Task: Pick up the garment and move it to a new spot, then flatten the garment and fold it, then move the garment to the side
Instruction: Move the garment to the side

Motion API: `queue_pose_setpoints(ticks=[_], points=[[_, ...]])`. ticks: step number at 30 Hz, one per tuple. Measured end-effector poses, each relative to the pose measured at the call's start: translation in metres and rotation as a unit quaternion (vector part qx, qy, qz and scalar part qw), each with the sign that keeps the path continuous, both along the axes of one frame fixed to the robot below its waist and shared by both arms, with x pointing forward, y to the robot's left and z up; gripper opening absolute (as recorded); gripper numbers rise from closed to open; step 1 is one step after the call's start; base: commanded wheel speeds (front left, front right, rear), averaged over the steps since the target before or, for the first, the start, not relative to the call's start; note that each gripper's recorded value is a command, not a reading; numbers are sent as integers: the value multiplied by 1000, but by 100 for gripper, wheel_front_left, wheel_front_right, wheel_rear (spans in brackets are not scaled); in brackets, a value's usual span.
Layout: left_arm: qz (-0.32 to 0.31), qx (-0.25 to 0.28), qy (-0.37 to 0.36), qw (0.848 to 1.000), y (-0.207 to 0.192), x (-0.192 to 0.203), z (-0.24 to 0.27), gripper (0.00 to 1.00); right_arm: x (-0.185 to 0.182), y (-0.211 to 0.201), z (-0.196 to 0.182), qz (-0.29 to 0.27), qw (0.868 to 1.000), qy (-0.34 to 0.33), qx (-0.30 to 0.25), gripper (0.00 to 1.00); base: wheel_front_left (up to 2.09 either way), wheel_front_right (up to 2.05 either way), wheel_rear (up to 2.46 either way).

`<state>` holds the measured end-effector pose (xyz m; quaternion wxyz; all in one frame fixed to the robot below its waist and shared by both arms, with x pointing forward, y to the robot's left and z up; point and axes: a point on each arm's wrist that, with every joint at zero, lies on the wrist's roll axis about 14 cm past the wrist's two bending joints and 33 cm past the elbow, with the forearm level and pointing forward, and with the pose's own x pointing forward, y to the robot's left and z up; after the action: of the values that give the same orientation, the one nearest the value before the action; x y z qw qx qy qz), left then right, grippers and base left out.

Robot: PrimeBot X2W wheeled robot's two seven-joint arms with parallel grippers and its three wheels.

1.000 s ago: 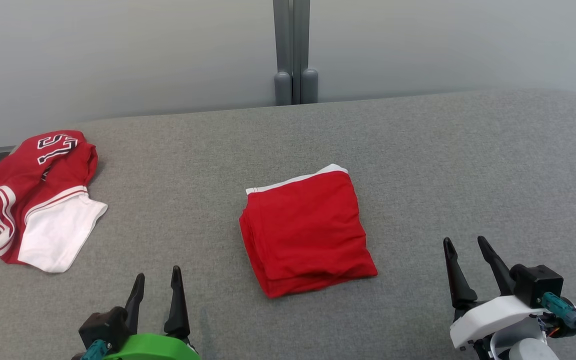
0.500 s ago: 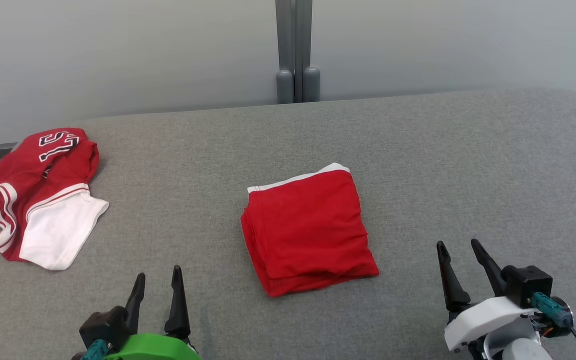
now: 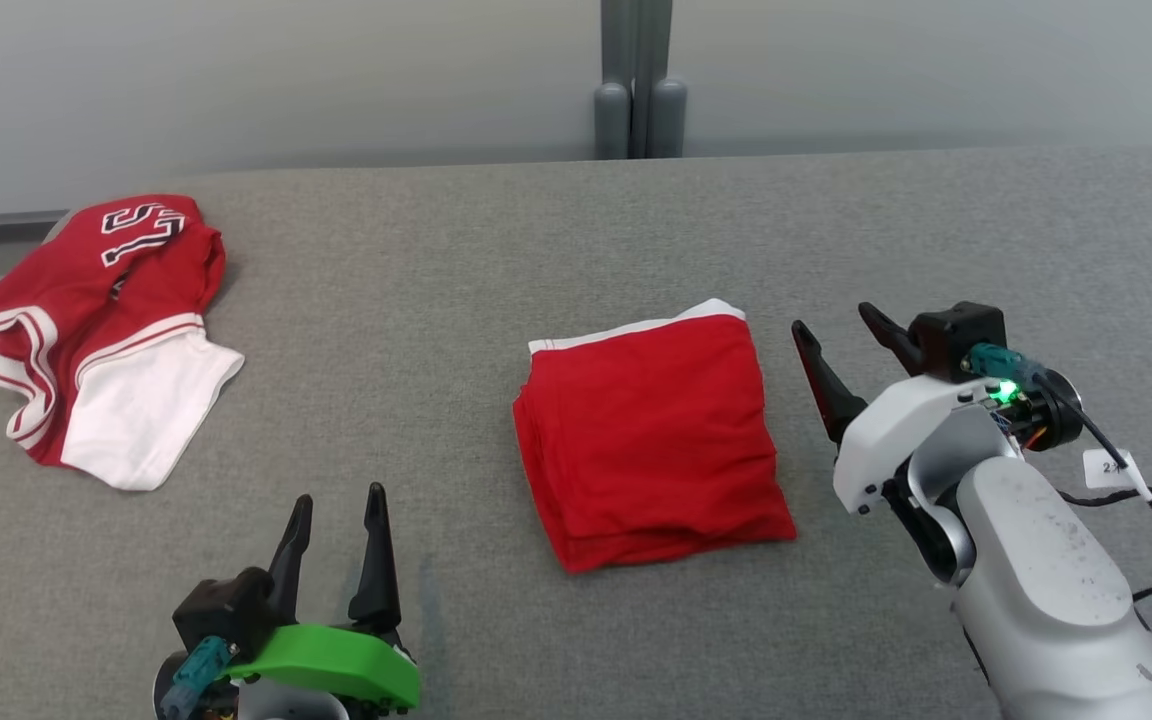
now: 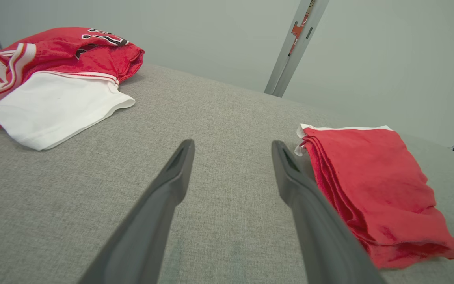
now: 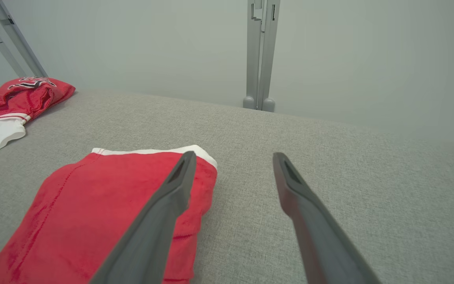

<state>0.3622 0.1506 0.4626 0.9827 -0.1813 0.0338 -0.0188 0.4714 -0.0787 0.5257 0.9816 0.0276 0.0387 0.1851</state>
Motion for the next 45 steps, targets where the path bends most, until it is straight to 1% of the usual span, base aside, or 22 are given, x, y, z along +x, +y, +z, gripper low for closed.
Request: queue_pose_setpoints(ticks=[4, 6, 9, 14, 17, 18, 19, 20, 21, 22, 23, 28, 31, 38, 42, 45], points=[[15, -3, 6, 1000, 8, -1, -3, 100, 8, 16, -31, 32, 997, 74, -20, 100, 0, 0, 0], [25, -2, 8, 1000, 14, -2, -4, 100, 6, 25, -52, 48, 991, 124, -25, 100, 0, 0, 0], [40, -1, 16, 999, 23, -7, -8, 100, 1, 36, -78, 71, 980, 180, -38, 100, 0, 0, 0], [58, 1, 26, 998, 34, -12, -14, 100, 1, 53, -98, 100, 967, 228, -43, 100, 0, 0, 0], [63, 2, 31, 997, 37, -14, -17, 100, -3, 62, -111, 118, 957, 261, -50, 100, 0, 0, 0], [64, 2, 32, 997, 38, -14, -17, 100, -3, 64, -113, 120, 955, 268, -49, 93, 0, 0, 0], [65, 3, 33, 997, 39, -14, -18, 100, -3, 66, -115, 122, 952, 277, -45, 50, 0, 0, 0], [66, 3, 34, 997, 39, -13, -18, 100, -3, 67, -117, 124, 950, 283, -44, 43, 0, 0, 0], [66, 3, 34, 997, 39, -13, -18, 100, -2, 68, -117, 126, 949, 284, -45, 31, 0, 0, 0], [66, 4, 35, 997, 39, -13, -19, 100, -1, 69, -118, 128, 949, 284, -48, 24, 0, 0, 0], [65, 4, 36, 997, 39, -13, -20, 100, 0, 69, -118, 130, 949, 283, -50, 1, 0, 0, 0], [45, 3, 34, 998, 27, -7, -19, 100, 7, 65, -113, 128, 955, 260, -54, 0, 0, 0, 0], [19, 2, 24, 1000, 12, 1, -14, 100, 14, 49, -109, 112, 961, 245, -57, 0, 0, 0, 0], [-44, -2, -2, 999, -28, 27, -1, 100, 33, -23, -96, 39, 973, 215, -69, 0, 0, 0, 0], [-87, -3, -14, 996, -56, 42, 3, 100, 40, -82, -84, -23, 978, 196, -73, 0, 0, 0, 0], [-123, 0, -22, 992, -79, 52, 4, 100, 40, -127, -75, -73, 978, 184, -73, 0, 0, 0, 0]])
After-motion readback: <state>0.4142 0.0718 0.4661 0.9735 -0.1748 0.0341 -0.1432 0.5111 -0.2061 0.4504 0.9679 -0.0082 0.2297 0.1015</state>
